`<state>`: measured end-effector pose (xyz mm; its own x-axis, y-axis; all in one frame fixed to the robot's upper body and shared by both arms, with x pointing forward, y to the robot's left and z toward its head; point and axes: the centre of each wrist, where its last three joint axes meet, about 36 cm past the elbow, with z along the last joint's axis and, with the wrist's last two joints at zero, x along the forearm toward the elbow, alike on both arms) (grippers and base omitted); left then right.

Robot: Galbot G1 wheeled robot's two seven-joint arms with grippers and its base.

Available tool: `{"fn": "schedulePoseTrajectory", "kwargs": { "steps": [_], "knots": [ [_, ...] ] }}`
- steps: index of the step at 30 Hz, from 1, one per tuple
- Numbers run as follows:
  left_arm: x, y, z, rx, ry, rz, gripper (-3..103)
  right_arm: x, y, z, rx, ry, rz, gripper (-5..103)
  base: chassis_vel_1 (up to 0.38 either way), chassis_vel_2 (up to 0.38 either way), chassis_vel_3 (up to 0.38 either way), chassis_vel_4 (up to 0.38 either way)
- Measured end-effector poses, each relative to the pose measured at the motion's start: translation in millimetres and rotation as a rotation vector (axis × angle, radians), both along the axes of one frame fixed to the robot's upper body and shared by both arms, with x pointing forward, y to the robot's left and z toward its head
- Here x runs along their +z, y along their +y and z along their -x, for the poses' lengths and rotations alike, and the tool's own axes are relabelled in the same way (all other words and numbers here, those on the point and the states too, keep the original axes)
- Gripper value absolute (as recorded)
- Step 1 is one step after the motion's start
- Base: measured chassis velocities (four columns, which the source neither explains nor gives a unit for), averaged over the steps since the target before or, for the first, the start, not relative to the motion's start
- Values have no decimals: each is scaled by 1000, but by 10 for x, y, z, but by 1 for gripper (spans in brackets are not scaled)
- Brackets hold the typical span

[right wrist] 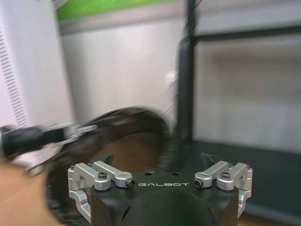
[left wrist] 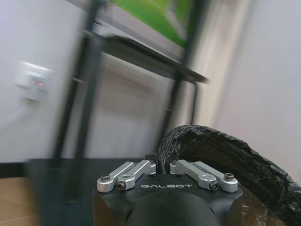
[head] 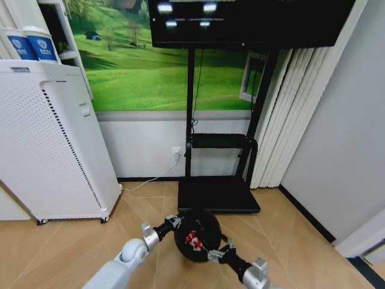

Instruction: Pick up the trash bin and place the garbage on the floor into it.

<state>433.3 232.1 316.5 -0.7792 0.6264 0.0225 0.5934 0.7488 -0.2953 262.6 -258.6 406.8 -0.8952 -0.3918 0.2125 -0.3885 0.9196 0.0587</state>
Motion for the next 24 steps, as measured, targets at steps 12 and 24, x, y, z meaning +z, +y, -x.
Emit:
{"fn": "schedulePoseTrajectory", "kwargs": {
  "steps": [12,24],
  "knots": [
    [792,783,702,443,8,88,7,94,-435,-289,-456,-71,-36,100,0,0,0,0],
    [1050,1765,1942,823,102,-56,7,-116,-777,-502,-749,-8,-135,100,0,0,0,0]
  ]
}}
